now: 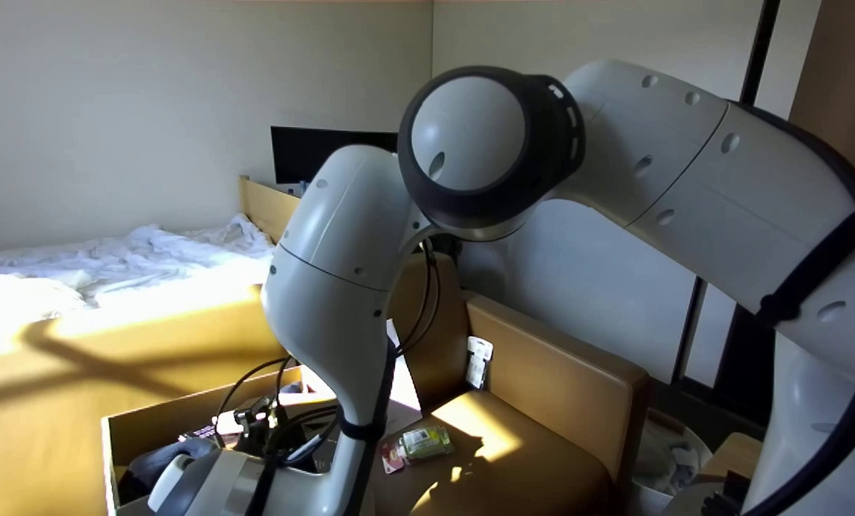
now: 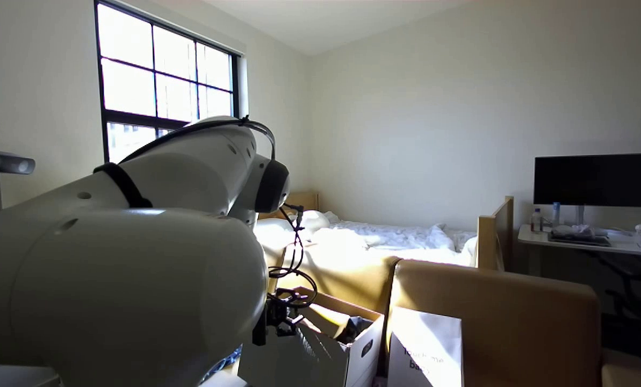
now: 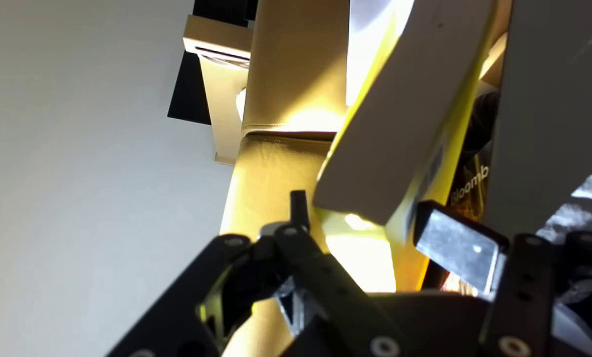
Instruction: Put the black and yellow books in the box, respectively
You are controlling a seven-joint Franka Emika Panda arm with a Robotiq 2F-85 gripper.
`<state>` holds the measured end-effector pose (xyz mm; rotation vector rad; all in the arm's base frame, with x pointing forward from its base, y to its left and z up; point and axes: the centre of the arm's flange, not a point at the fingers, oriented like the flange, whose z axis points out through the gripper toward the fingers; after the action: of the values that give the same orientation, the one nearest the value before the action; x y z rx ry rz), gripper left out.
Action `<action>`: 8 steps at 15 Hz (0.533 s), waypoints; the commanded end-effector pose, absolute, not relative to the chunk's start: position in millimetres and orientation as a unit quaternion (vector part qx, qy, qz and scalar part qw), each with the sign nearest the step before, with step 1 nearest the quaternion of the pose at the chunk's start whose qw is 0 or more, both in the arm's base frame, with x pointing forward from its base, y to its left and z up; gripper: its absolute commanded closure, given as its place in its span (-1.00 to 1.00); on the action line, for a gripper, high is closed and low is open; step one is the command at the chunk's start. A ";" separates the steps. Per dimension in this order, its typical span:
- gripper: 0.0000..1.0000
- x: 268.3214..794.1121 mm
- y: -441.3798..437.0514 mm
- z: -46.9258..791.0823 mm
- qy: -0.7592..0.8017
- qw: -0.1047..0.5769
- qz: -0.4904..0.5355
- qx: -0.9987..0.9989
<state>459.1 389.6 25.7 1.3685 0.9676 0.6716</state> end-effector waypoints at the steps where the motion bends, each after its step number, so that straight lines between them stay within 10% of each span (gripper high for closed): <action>1: -0.78 465.0 385.6 54.5 0.387 0.646 0.322 0.573; 8: -1.00 441.3 401.7 131.0 0.336 0.689 0.386 0.513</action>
<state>464.2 403.4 87.4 1.2292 0.7825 0.7702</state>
